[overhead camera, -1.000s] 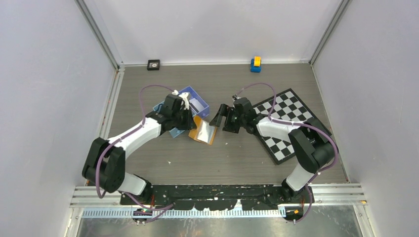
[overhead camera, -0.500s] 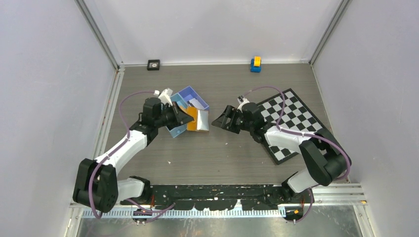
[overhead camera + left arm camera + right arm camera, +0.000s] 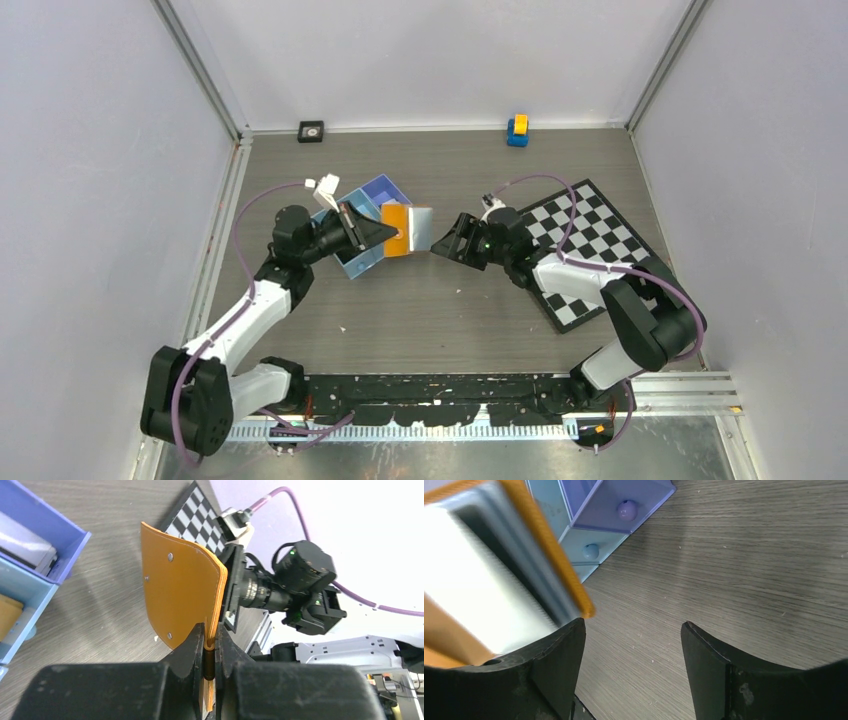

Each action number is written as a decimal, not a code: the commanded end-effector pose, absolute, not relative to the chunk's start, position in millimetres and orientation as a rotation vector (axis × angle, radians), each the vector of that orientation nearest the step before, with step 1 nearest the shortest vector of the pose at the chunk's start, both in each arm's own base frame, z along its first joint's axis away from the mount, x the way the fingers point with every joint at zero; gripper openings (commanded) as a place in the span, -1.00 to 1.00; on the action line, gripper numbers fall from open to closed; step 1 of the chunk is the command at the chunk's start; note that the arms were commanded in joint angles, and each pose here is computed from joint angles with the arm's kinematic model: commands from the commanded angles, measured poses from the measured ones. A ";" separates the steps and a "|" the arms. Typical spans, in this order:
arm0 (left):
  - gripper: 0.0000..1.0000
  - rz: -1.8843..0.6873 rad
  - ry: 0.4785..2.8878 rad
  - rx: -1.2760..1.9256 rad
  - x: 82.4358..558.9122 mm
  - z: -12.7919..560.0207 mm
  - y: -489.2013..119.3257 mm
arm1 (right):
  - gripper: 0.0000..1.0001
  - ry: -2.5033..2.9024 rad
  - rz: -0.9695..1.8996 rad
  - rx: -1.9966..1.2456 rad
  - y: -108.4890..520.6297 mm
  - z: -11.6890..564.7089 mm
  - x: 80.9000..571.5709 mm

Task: Take the credit cards out of the card holder
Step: Remove the credit card from the card holder.

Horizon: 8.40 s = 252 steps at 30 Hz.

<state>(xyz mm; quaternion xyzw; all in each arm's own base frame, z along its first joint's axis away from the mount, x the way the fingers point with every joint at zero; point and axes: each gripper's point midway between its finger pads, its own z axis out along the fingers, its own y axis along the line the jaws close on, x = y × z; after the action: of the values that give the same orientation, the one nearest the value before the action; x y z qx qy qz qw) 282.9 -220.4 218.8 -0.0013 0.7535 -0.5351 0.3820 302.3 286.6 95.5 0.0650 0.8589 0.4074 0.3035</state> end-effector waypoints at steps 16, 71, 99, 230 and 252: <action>-1.00 -1.439 1.711 0.117 270.2 266.2 -223.5 | 0.69 1.970 1.283 0.059 293.0 170.4 298.3; -1.00 -1.598 1.767 0.160 274.0 242.9 -249.0 | -0.25 1.831 1.440 -0.102 305.9 210.2 275.2; 0.65 -1.035 2.206 0.234 281.9 157.8 -270.7 | -0.99 2.050 1.049 -0.231 328.4 177.3 271.3; -0.21 -1.346 1.870 0.376 252.5 230.0 -287.7 | -0.99 2.103 0.769 -0.178 308.2 168.3 286.1; -1.00 -1.176 1.942 0.203 274.7 208.5 -269.0 | -0.99 2.102 0.706 -0.301 329.9 163.4 272.9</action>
<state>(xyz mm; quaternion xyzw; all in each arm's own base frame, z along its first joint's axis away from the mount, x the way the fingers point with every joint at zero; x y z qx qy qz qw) 266.2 -271.0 217.5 0.0864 0.7585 -0.4910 0.4196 257.6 318.1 130.3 -0.1267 0.8697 0.2715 0.3923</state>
